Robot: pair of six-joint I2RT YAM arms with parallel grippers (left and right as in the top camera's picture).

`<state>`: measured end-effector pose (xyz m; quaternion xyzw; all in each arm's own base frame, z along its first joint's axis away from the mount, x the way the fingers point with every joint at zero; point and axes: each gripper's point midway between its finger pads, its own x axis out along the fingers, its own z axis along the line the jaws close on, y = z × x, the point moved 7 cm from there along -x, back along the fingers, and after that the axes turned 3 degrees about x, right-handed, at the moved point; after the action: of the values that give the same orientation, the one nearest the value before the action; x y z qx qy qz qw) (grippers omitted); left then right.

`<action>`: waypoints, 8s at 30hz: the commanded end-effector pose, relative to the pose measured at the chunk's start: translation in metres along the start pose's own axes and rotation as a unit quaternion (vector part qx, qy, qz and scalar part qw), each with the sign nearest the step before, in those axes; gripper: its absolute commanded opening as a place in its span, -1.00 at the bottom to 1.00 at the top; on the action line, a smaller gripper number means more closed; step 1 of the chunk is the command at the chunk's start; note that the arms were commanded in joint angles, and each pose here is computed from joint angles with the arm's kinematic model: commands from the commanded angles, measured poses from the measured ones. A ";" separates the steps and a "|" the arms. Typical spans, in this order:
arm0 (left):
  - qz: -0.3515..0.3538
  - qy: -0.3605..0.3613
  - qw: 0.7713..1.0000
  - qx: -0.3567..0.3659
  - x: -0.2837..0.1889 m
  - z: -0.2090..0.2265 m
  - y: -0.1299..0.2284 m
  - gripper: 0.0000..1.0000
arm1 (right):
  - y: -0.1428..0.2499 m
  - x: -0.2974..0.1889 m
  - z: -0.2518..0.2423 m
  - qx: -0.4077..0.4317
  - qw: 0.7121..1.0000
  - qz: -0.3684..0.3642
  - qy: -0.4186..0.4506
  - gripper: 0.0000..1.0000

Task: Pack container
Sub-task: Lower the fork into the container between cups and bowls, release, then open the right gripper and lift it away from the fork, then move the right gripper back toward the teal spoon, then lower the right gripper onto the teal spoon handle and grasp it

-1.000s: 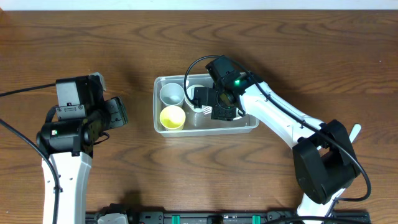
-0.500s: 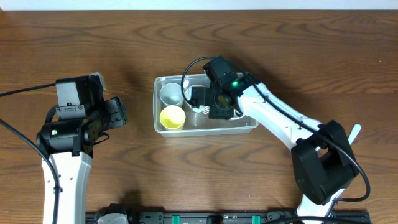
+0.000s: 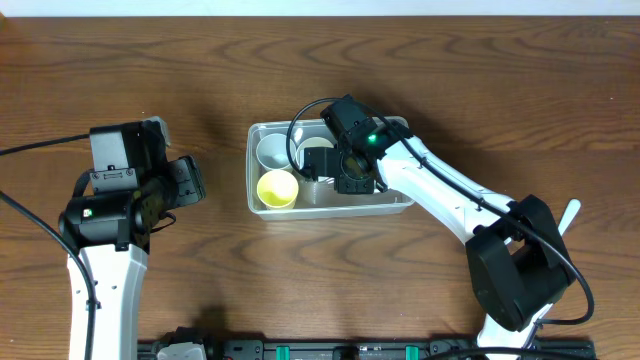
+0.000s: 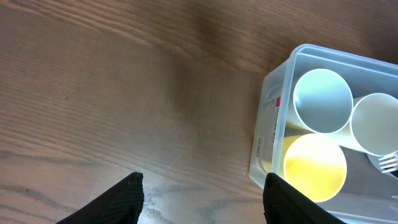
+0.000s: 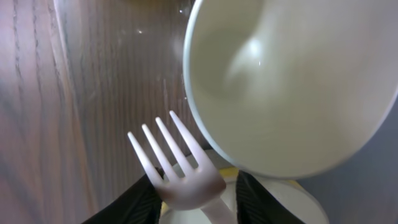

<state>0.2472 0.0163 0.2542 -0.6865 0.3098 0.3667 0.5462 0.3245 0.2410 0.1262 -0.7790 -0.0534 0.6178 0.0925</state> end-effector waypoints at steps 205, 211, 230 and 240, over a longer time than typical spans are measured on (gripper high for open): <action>0.019 0.000 1.000 0.005 0.011 0.001 0.000 0.25 | 0.399 -0.125 0.053 0.912 0.361 0.100 0.165 0.99; 0.019 0.000 1.000 0.005 0.011 0.001 0.000 0.25 | 0.392 -0.096 0.056 0.892 0.429 0.056 0.129 0.99; 0.019 0.000 1.000 0.003 0.011 0.001 0.000 0.25 | 0.400 -0.060 0.073 0.892 0.429 0.104 0.096 0.94; 0.020 0.000 1.000 0.003 0.011 0.001 0.000 0.25 | 0.404 -0.045 0.074 0.894 0.427 0.113 0.082 0.93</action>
<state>0.2526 0.0168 0.2452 -0.6780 0.3226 0.3780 0.5417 0.2323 -0.1560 0.0734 -0.3083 0.6196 0.2532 0.6760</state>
